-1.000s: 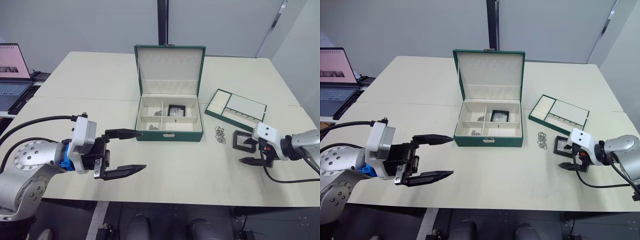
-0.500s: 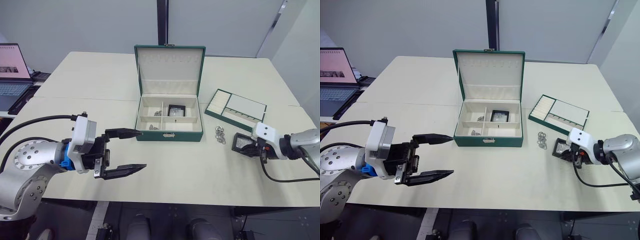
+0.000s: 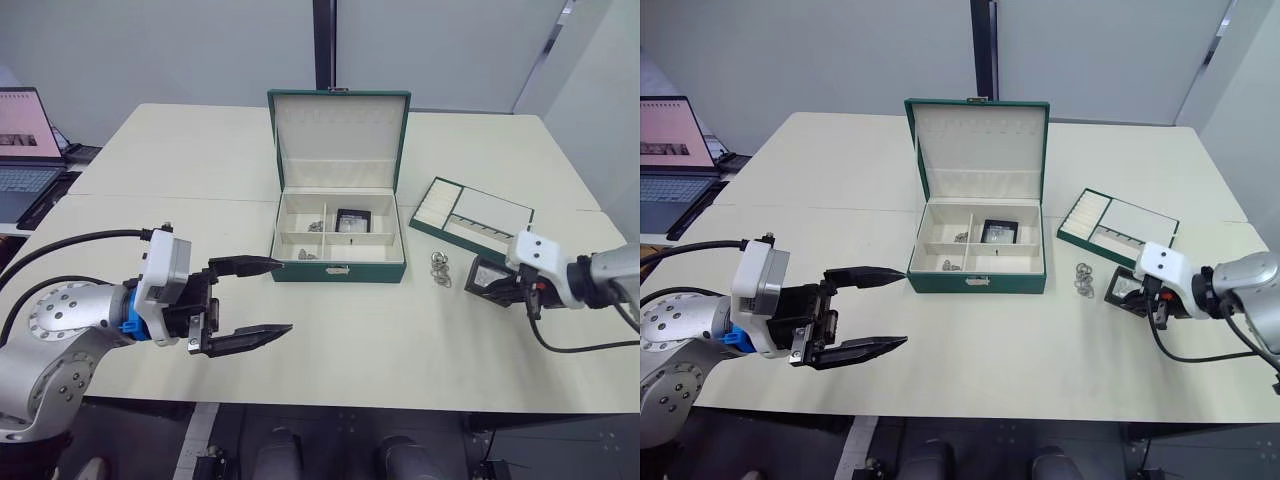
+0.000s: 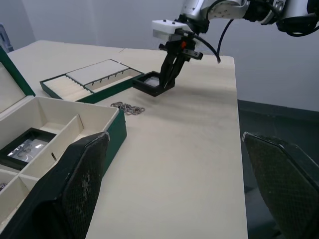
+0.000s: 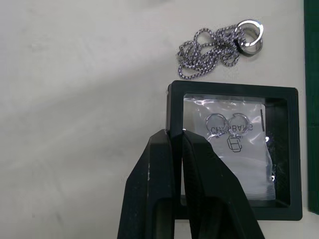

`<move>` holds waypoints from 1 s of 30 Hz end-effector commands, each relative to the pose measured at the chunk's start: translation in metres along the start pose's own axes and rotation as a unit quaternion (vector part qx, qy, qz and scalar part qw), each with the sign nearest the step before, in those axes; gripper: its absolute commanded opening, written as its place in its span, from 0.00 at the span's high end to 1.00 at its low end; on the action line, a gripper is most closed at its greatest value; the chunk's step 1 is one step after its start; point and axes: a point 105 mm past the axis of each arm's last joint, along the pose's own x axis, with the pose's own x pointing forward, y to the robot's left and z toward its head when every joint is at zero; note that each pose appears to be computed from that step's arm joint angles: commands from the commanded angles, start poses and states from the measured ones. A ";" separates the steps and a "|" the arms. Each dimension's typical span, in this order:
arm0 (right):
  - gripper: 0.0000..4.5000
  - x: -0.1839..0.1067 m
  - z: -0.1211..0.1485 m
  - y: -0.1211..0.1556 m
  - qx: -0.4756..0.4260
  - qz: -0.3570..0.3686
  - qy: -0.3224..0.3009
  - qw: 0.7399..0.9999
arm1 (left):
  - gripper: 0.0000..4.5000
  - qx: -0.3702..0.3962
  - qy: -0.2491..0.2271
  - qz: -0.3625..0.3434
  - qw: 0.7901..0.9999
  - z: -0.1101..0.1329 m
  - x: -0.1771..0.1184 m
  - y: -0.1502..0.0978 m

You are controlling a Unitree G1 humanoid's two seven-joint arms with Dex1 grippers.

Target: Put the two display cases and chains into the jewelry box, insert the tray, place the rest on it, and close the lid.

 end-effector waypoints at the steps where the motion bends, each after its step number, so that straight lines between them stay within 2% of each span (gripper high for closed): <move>1: 1.00 -0.023 0.040 0.004 -0.052 -0.006 -0.018 0.998 | 0.00 0.012 -0.003 0.026 1.000 0.006 -0.012 0.005; 7: 1.00 -0.019 0.088 0.004 -0.100 -0.002 -0.032 0.994 | 0.00 0.016 0.004 0.057 0.998 0.001 -0.027 0.012; 16: 1.00 0.011 0.152 0.011 -0.133 0.051 -0.046 0.989 | 0.00 0.022 0.020 0.099 0.995 0.001 -0.050 0.021; 21: 1.00 0.035 0.171 0.010 -0.152 0.073 -0.044 0.985 | 0.00 0.026 0.023 0.118 0.992 0.001 -0.058 0.023; 30: 1.00 0.078 0.186 0.005 -0.173 0.109 -0.028 0.978 | 0.00 0.026 0.032 0.145 0.989 0.000 -0.071 0.020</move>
